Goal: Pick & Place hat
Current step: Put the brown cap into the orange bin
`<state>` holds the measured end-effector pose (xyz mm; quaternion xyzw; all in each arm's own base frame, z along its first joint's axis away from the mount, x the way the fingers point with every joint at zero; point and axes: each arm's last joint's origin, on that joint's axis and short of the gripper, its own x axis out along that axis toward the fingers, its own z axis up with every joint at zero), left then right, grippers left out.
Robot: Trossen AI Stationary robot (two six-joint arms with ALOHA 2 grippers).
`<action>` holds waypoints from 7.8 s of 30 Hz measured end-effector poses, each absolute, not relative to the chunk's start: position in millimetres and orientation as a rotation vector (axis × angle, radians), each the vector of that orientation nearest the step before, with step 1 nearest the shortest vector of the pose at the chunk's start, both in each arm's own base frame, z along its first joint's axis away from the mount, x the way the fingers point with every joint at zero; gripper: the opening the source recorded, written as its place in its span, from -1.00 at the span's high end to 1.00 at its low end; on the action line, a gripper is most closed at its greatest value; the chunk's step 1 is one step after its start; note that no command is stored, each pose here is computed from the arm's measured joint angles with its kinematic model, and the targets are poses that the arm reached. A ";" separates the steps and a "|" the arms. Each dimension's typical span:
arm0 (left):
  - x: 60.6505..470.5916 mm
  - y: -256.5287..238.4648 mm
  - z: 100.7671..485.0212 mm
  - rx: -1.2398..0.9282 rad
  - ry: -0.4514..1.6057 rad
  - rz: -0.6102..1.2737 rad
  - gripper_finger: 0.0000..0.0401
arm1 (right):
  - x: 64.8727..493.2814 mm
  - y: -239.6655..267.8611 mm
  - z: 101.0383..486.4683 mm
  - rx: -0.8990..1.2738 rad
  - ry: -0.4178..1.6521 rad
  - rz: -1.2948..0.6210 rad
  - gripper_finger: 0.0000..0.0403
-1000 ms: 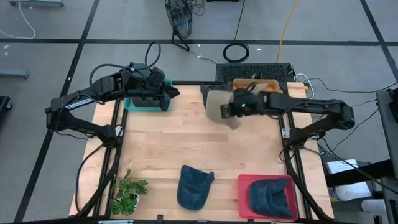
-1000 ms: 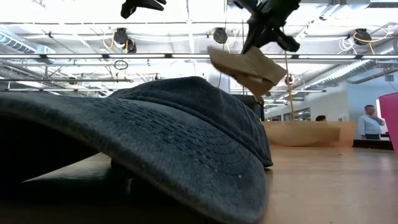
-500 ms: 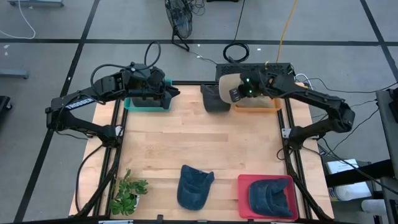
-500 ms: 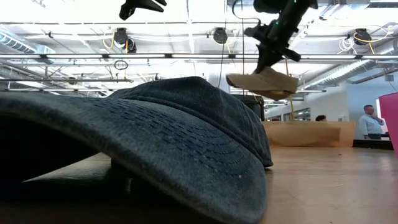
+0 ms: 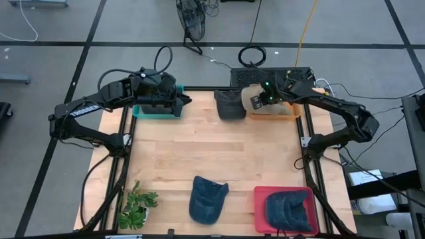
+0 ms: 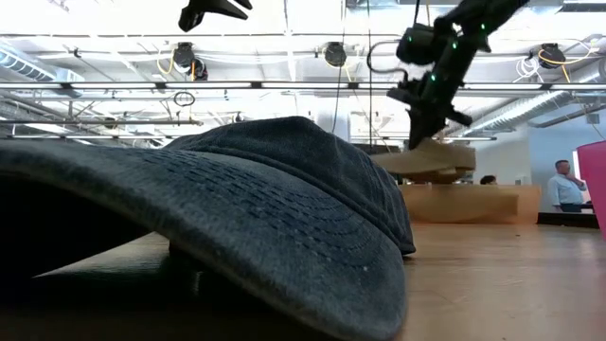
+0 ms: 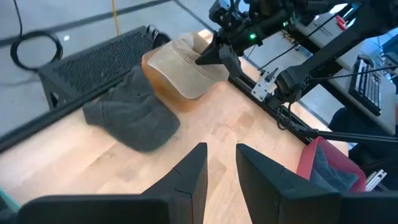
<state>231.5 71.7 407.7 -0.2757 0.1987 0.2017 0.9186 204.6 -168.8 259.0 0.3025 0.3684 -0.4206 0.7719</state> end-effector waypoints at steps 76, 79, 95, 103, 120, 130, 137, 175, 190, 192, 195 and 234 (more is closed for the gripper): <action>228.1 73.2 402.8 -0.596 0.447 0.487 0.54 | 140.9 -169.8 221.6 0.739 0.723 -1.158 0.29; 227.6 72.6 401.8 -0.602 0.463 0.475 0.54 | 132.1 -166.6 234.4 0.691 0.650 -1.242 0.17; 226.9 72.0 400.7 -0.605 0.477 0.472 0.54 | 103.1 -195.2 215.0 1.095 0.604 -1.225 0.32; 227.9 68.5 400.8 -0.613 0.480 0.458 0.54 | 109.4 -198.3 209.6 1.065 0.605 -1.314 0.23; 230.1 58.5 400.0 -0.584 0.505 0.415 0.54 | 112.6 -197.7 203.5 1.075 0.666 -1.275 0.82; 227.8 58.0 396.6 -0.570 0.550 0.421 0.54 | 100.2 -175.2 237.0 1.031 0.533 -1.231 0.95; 227.8 58.0 396.7 -0.552 0.552 0.415 0.54 | 101.1 -165.5 243.4 1.027 0.564 -1.267 1.00; 228.1 56.9 396.9 -0.465 0.575 0.347 0.54 | 218.9 -196.7 238.6 0.906 0.737 -1.052 1.00; 230.8 66.8 406.0 -0.621 0.460 0.283 0.54 | 236.7 -234.9 198.3 0.901 0.734 -0.758 1.00; 230.5 67.9 406.4 -0.633 0.457 0.276 0.54 | 237.5 -236.3 197.8 0.915 0.719 -0.750 1.00; 229.6 69.1 405.8 -0.647 0.469 0.250 0.54 | 230.1 -236.8 195.8 0.967 0.750 -0.818 1.00; 223.9 84.5 405.2 -0.622 0.464 0.293 0.54 | 178.8 -208.5 188.4 0.933 0.944 -1.344 1.00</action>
